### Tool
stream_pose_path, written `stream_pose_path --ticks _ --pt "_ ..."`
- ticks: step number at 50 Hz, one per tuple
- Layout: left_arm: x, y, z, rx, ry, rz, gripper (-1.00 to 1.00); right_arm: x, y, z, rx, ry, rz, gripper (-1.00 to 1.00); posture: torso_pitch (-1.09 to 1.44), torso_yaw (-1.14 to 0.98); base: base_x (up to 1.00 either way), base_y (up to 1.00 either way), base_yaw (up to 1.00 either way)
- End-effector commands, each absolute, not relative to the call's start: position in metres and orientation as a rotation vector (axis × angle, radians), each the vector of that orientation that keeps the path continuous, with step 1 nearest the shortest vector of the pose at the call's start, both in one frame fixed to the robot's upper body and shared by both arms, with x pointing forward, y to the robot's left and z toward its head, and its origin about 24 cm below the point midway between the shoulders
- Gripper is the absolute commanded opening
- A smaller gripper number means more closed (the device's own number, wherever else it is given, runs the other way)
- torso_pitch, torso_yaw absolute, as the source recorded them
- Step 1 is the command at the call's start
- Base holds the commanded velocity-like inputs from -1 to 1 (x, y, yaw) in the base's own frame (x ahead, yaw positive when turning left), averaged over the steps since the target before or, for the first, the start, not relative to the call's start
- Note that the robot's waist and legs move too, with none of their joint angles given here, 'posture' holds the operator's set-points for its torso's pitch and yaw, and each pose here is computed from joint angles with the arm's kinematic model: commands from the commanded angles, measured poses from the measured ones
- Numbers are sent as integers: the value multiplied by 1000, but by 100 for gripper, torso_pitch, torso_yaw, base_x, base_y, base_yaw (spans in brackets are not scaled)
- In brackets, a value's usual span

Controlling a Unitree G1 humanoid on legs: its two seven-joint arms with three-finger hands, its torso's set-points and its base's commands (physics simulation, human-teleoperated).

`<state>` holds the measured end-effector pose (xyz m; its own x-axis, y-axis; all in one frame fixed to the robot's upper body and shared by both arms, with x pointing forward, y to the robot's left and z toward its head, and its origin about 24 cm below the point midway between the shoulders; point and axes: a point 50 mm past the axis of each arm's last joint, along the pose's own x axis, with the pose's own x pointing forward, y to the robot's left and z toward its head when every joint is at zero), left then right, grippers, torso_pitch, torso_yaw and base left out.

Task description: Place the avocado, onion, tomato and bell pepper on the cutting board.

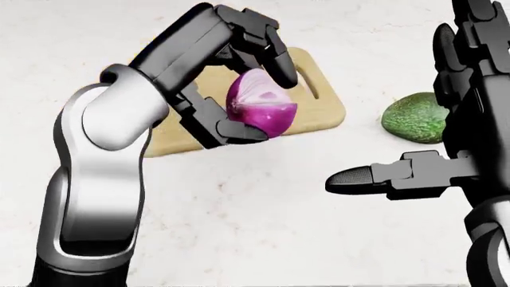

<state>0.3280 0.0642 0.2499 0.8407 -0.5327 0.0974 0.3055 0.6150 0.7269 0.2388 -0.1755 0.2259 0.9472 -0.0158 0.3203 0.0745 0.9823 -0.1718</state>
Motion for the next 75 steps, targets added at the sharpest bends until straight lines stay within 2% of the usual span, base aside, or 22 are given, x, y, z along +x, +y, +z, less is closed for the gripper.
stream_pose_path --ticks 1,9,20,28,43,56,60,63,67,75 --pt "328 69 269 765 -405 -439 -27 235 -174 238 -195 -399 -50 100 0 0 0 0 0" --pt "346 92 267 780 -378 -345 -29 236 -173 238 -197 -397 -48 100 0 0 0 0 0" --pt "348 109 264 789 -359 -300 -31 237 -172 235 -193 -392 -45 100 0 0 0 0 0" --pt "350 110 262 798 -359 -293 -31 238 -172 234 -191 -389 -44 100 0 0 0 0 0" --pt "356 108 260 817 -361 -290 7 238 -172 236 -195 -389 -43 100 0 0 0 0 0" --pt "356 107 256 843 -357 -295 7 239 -172 237 -200 -389 -42 100 0 0 0 0 0" --pt "356 107 255 848 -355 -298 12 238 -172 237 -199 -389 -42 100 0 0 0 0 0" --pt "355 107 255 847 -354 -298 25 239 -172 235 -199 -386 -45 100 0 0 0 0 0" --pt "355 108 255 851 -354 -296 26 240 -171 234 -197 -387 -44 100 0 0 0 0 0" --pt "355 107 253 854 -353 -298 42 238 -173 232 -193 -385 -48 100 0 0 0 0 0"
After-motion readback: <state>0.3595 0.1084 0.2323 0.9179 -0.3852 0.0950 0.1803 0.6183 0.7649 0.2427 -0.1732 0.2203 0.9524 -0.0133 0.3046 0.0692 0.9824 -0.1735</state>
